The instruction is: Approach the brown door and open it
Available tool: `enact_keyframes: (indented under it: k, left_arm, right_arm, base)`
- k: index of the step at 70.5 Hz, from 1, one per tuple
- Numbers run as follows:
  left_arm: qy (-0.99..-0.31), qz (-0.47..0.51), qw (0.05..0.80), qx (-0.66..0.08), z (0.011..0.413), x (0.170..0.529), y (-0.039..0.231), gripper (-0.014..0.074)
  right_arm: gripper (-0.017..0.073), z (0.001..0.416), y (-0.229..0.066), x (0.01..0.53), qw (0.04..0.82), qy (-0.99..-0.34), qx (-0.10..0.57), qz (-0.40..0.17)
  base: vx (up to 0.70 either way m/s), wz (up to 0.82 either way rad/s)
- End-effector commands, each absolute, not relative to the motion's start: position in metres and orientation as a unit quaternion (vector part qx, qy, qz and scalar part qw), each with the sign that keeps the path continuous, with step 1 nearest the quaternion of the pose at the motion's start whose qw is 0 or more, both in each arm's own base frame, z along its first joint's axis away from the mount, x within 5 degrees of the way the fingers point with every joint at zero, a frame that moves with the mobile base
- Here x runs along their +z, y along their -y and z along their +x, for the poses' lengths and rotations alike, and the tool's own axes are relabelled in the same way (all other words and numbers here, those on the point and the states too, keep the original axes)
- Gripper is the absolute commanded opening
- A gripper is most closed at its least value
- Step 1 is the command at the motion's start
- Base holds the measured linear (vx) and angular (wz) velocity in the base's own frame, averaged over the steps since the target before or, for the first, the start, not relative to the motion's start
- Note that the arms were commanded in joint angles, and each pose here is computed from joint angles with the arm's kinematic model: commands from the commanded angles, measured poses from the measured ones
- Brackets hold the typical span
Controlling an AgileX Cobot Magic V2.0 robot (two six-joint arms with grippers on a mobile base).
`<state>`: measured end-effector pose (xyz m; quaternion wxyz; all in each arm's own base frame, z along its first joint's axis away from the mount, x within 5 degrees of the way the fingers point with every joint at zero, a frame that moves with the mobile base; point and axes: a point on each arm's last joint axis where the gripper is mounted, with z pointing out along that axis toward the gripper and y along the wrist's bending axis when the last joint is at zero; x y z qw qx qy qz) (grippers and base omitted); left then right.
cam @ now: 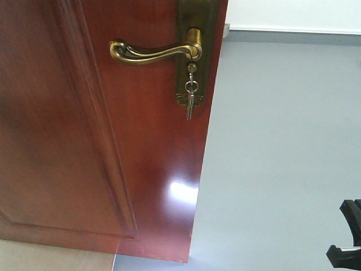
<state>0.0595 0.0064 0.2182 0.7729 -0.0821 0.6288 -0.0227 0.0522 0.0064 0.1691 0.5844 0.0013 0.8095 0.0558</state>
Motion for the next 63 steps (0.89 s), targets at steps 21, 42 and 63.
enact_keyframes:
  k: [21,42,63]
  left_arm:
    - [-0.688,-0.084,0.72,-0.029,0.056,0.196,-0.004,0.0017]
    - [-0.685,-0.084,0.723,-0.028,0.056,0.196,-0.005,0.0017]
    - [-0.685,-0.084,0.723,-0.028,0.056,0.196,-0.005,0.0017]
  right_arm:
    - [0.0,0.053,-0.005,0.176,0.622,-0.781,0.05,-0.002]
    - [0.0,0.053,-0.005,0.176,0.622,-0.781,0.05,-0.002]
    - [0.0,0.053,-0.005,0.176,0.622,-0.781,0.05,-0.002]
  base:
    - [0.0,0.0]
    - [0.0,0.0]
    - [0.0,0.0]
